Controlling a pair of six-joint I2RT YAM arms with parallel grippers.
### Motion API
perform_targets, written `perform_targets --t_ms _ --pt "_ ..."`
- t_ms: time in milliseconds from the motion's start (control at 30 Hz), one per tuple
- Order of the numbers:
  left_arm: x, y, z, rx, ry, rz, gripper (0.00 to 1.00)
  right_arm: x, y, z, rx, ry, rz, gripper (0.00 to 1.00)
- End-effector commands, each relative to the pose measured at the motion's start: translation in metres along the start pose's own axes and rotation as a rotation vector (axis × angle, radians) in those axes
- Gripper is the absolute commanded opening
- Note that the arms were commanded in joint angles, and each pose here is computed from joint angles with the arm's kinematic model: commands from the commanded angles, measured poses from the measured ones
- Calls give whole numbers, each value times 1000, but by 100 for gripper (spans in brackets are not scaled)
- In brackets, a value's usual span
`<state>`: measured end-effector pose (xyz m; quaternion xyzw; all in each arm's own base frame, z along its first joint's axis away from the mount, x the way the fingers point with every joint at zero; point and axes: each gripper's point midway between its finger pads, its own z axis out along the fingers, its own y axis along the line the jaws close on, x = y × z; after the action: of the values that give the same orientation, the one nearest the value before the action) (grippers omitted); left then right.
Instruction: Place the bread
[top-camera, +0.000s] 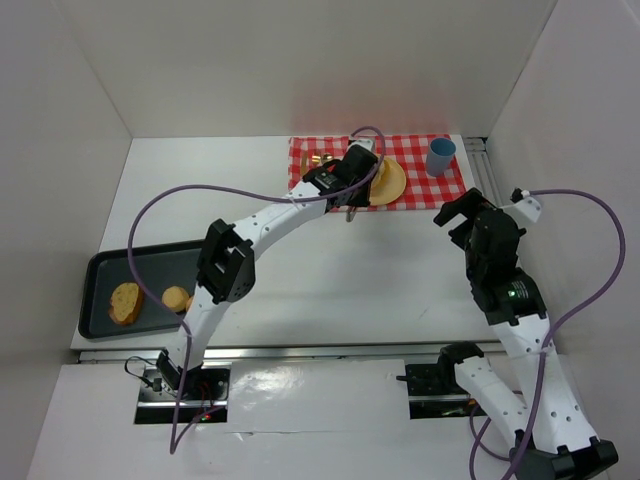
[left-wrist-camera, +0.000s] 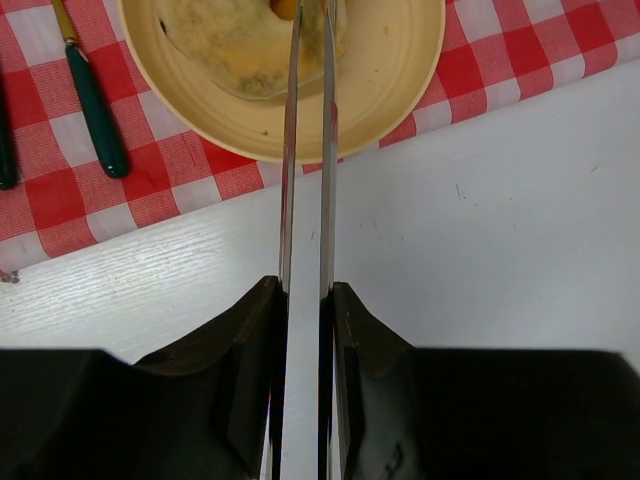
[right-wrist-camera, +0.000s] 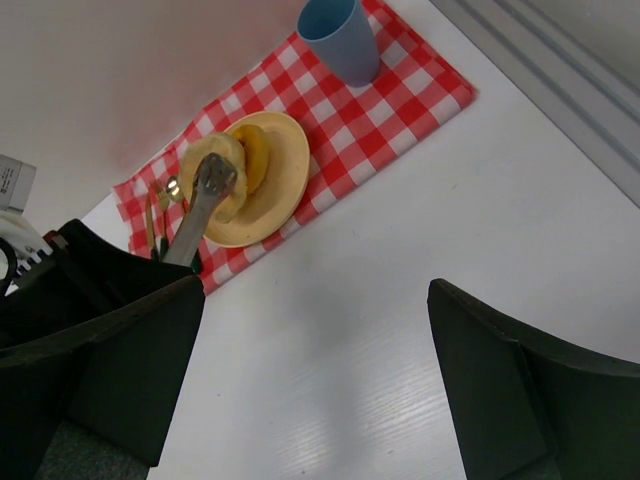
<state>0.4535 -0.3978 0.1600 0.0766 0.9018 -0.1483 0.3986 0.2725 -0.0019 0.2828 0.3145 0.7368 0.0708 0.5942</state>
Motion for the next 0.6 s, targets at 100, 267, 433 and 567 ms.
perform_targets --t_ms 100,267,433,567 --pt "-20 -14 -12 66 -53 -24 52 -1 2 2 5 3 -17 100" --pt "-28 -9 -34 64 -70 -8 56 7 3 7 -4 22 -21 100" --pt "-36 -11 -67 60 -103 15 55 13 5 10 -14 41 -25 100" --pt "-46 -10 -82 63 -132 8 55 15 8 9 -28 52 -16 100"
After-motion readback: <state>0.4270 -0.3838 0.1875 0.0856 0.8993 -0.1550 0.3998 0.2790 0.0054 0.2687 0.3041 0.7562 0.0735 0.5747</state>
